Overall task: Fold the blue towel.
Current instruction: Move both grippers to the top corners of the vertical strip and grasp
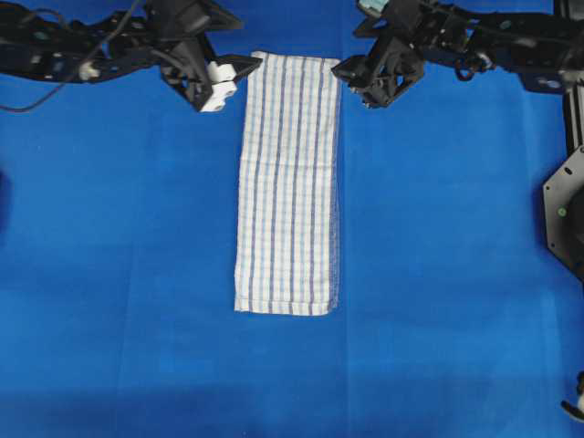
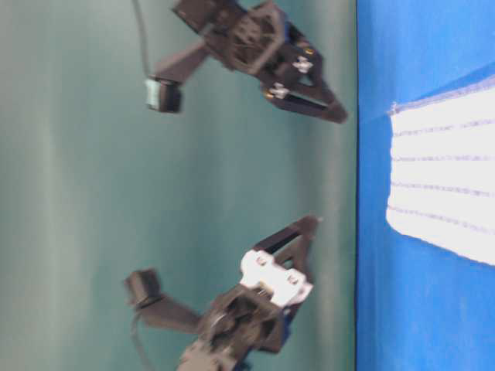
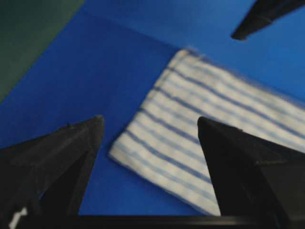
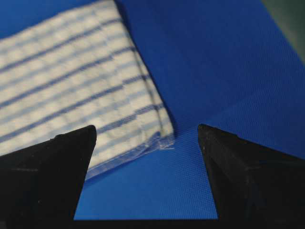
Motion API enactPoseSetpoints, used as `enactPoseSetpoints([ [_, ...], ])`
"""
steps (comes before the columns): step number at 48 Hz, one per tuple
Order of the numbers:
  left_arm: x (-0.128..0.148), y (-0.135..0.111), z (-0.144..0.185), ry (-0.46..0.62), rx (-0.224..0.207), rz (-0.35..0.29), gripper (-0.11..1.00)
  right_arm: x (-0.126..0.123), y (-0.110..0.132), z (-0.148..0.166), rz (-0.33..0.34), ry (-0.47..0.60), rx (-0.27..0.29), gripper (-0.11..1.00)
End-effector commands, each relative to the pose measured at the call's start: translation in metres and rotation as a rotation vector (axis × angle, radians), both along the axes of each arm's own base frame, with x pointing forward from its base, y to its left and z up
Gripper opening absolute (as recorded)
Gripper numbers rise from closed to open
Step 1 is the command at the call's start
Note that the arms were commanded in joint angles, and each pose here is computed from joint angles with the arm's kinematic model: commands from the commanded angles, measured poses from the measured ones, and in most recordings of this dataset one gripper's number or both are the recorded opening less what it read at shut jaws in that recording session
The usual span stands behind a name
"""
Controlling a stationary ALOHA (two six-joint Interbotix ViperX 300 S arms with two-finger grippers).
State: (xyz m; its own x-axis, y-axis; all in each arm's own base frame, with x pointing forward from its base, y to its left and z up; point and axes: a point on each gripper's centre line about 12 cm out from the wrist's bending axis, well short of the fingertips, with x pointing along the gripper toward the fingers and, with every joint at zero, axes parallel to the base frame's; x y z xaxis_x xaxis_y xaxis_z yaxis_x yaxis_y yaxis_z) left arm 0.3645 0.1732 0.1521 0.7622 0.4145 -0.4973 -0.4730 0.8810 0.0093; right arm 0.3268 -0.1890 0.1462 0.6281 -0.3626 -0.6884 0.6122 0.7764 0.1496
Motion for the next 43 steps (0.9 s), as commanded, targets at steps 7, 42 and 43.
enactPoseSetpoints([
  [7, 0.016, 0.024, -0.026, 0.006, 0.014, 0.041, 0.75, 0.008, -0.015, -0.01, -0.056, -0.052, 0.007, 0.87],
  [42, 0.026, 0.021, -0.071, 0.081, -0.014, 0.022, 0.29, 0.014, -0.012, -0.048, -0.074, -0.019, 0.054, 0.35],
  [43, 0.026, 0.02, -0.071, 0.08, -0.014, 0.021, 0.25, 0.015, -0.011, -0.048, -0.073, -0.018, 0.054, 0.3],
])
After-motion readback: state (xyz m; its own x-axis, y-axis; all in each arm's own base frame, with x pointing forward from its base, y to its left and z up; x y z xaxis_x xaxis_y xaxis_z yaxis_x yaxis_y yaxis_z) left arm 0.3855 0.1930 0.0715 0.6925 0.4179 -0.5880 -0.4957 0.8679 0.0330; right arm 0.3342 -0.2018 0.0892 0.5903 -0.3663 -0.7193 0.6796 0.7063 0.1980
